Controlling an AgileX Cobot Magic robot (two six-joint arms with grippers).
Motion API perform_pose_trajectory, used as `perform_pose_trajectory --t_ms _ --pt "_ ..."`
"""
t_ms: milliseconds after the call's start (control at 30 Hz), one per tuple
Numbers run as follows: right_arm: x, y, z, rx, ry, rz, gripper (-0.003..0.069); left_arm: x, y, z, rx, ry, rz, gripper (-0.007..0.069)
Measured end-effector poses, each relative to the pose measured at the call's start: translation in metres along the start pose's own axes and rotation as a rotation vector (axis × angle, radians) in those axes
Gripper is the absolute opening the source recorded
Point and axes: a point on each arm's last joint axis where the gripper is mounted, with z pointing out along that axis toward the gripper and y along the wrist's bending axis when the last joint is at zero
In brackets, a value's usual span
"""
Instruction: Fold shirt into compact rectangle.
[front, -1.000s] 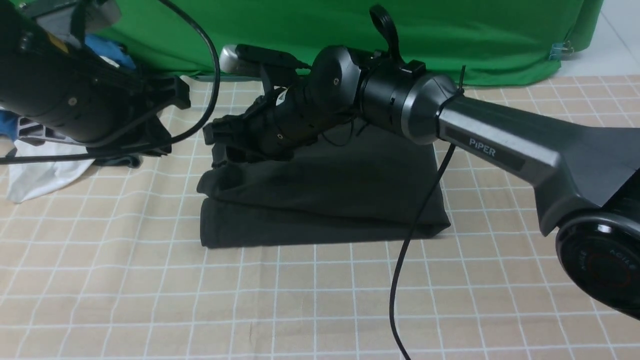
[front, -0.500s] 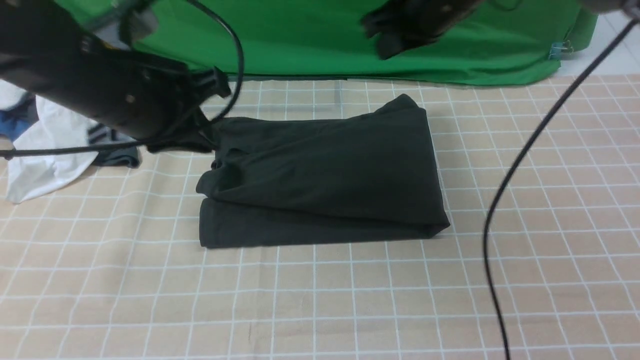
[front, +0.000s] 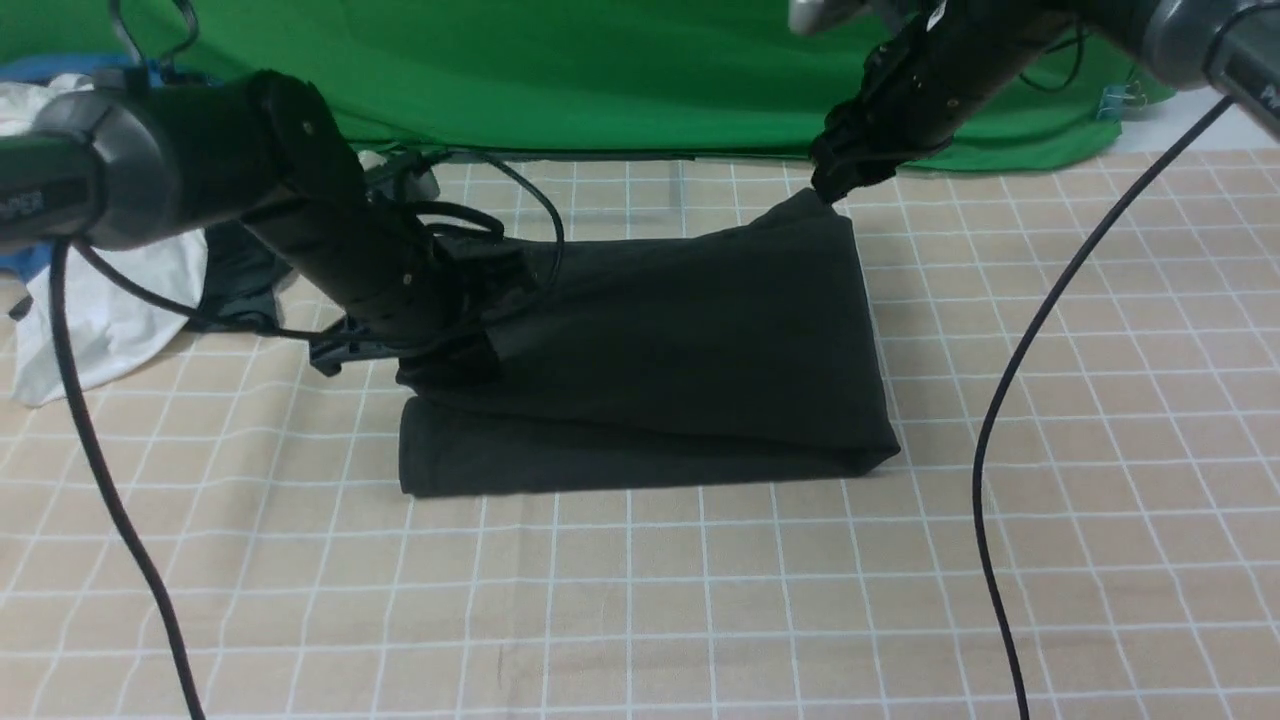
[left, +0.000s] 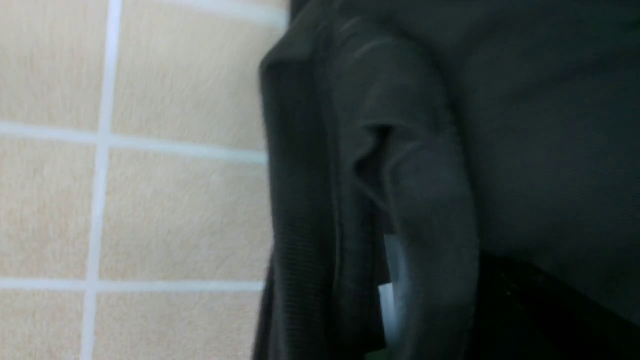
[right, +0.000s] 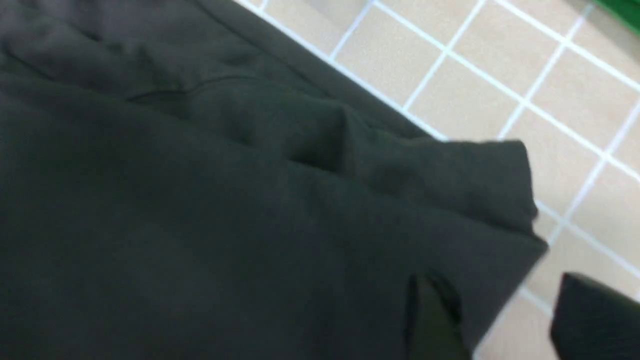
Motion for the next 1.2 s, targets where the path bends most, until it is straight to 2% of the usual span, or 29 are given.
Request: perform_pose_trajectory --t_ms 67,200,400,600,800,900,933,967,1000,1100,1200 --pt "0.0 0.001 0.014 0.007 -0.016 -0.035 0.044 0.005 0.005 0.007 -0.011 0.01 -0.015 0.0013" --pt "-0.002 0.003 0.032 0.029 -0.063 -0.082 0.0465 0.01 0.009 0.011 -0.016 -0.006 -0.025 0.0013" --pt "-0.002 0.006 0.045 0.039 -0.085 -0.13 0.0468 0.011 0.01 0.011 -0.016 -0.018 -0.028 0.0013" --pt "0.005 0.015 0.057 0.006 -0.02 -0.218 0.0468 0.011 0.01 0.012 -0.014 -0.024 -0.03 0.0013" --pt "0.01 0.013 0.063 0.025 0.013 -0.271 0.0456 0.011 0.01 0.012 -0.015 -0.025 -0.03 0.0013" --pt "0.012 0.013 0.065 0.03 0.032 -0.336 0.032 0.011 0.01 0.012 -0.015 -0.025 -0.03 0.0013" --pt "0.012 0.013 0.065 0.037 0.038 -0.358 0.0225 0.011 0.01 0.012 -0.015 -0.025 -0.03 0.0013" --pt "0.012 0.013 0.065 0.04 0.04 -0.361 0.0208 0.011 0.01 0.012 -0.015 -0.025 -0.03 0.0013" --pt "0.012 0.014 0.066 0.045 0.044 -0.371 0.0103 0.011 0.01 0.012 -0.015 -0.025 -0.03 0.0013" --pt "0.012 0.014 0.066 0.05 0.048 -0.381 0.0042 0.011 0.01 0.012 -0.015 -0.025 -0.03 0.0013" --pt "0.011 0.014 0.064 0.057 0.041 -0.385 0.0037 0.011 0.01 0.012 -0.015 -0.025 -0.03 0.0013"
